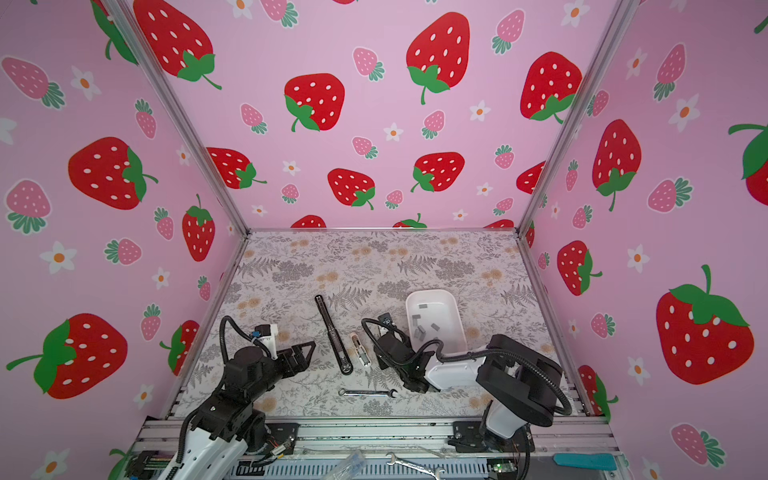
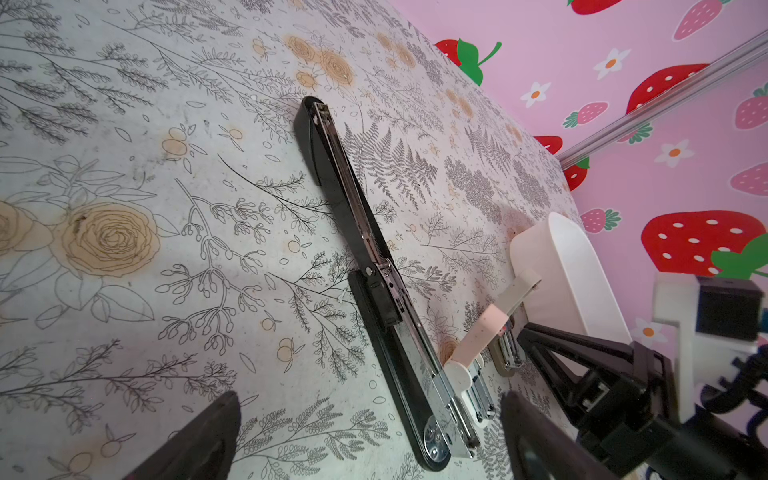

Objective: Load the staples into the stapler
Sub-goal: 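Lower the staple strip into the pink stapler's channel with the right gripper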

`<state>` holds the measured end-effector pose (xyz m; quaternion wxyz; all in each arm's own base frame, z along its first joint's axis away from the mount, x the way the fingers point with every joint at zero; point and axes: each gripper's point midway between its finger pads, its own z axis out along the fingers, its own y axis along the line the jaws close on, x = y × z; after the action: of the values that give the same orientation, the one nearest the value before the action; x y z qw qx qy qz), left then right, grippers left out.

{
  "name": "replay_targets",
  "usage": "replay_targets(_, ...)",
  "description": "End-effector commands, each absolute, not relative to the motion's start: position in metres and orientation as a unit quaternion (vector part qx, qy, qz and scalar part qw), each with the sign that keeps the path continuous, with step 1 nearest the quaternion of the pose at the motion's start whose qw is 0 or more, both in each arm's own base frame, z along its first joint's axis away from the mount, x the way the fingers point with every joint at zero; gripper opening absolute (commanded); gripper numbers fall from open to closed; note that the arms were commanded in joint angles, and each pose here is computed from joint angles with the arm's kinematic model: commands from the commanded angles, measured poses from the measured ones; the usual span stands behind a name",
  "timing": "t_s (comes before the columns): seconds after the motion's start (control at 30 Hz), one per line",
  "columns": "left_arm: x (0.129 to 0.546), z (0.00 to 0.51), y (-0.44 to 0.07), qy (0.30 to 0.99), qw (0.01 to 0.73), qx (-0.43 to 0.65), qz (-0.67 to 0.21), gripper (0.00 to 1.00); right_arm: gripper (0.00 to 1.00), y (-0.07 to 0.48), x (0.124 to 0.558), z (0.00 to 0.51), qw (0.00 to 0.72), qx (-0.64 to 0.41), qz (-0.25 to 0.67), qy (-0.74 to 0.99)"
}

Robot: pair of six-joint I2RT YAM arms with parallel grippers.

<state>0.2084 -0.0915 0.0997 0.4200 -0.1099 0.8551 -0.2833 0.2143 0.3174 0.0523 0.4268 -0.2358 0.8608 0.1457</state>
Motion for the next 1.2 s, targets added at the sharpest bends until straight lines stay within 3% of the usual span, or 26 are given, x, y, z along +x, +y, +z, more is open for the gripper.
replay_targets(0.0, 0.211, 0.109, -0.093, 0.847, 0.434, -0.103, -0.289, 0.99, 0.09, 0.320, 0.217, 0.053, 0.431, -0.225, 0.143, 0.862)
replay_targets(1.17, 0.211, 0.109, -0.094, 0.847, 0.433, -0.102, -0.290, 0.99, 0.08, 0.310, 0.213, 0.037, 0.414, -0.200, 0.142, 0.877)
